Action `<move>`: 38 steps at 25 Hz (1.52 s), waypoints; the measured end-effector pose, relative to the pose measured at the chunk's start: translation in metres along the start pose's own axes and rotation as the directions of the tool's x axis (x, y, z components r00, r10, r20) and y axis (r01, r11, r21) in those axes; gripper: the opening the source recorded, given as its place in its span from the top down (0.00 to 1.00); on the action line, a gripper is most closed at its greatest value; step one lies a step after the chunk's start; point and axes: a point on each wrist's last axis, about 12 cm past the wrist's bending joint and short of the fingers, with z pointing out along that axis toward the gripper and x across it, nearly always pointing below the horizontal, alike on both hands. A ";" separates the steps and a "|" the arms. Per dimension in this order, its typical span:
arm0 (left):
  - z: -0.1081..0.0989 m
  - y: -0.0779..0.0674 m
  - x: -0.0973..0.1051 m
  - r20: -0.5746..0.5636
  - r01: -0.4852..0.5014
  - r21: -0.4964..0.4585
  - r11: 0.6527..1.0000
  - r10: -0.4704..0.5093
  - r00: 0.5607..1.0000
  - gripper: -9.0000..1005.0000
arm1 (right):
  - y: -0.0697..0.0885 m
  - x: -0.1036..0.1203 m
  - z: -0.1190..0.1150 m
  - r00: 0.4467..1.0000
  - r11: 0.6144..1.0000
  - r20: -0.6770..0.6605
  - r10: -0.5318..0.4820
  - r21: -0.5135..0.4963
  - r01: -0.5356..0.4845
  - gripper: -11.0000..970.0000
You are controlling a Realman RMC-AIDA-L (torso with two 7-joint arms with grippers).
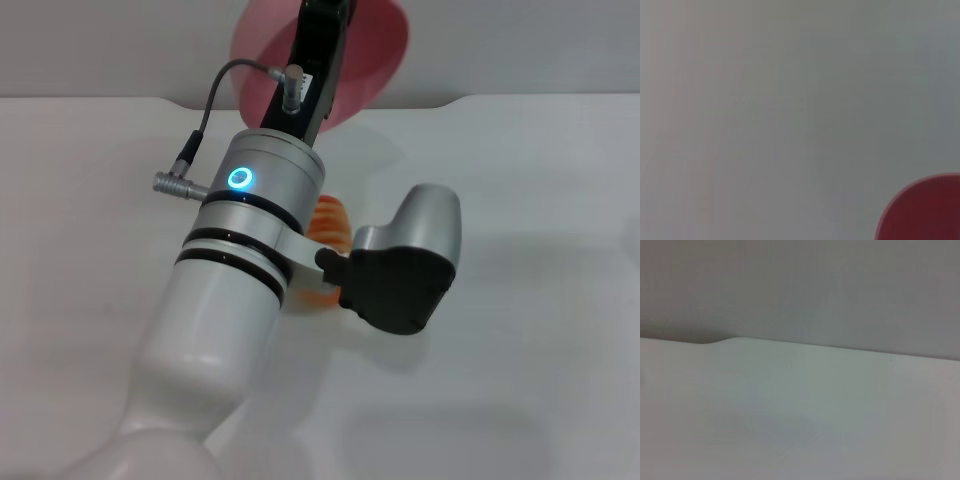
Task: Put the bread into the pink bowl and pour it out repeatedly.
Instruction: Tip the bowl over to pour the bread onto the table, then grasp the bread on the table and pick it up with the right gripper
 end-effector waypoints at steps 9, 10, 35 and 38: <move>0.019 0.024 0.011 -0.099 0.522 0.129 0.843 -0.512 0.853 0.96 | 0.004 0.000 0.002 1.000 1.000 -0.007 -0.011 -0.012 0.011 0.29; 0.022 0.026 0.014 -0.125 0.597 0.142 0.790 -0.583 0.802 0.96 | 0.005 0.000 0.003 1.000 1.000 -0.007 -0.013 -0.014 0.013 0.29; 0.021 0.010 0.132 -0.425 0.981 -0.137 -0.139 -0.886 -0.185 0.96 | 0.037 -0.001 0.012 0.994 0.991 -0.049 -0.099 -0.091 0.095 0.29; 0.018 0.018 0.129 -0.479 0.990 -0.121 -0.072 -0.869 -0.121 0.96 | 0.040 -0.003 0.013 0.993 0.990 -0.054 -0.106 -0.098 0.100 0.29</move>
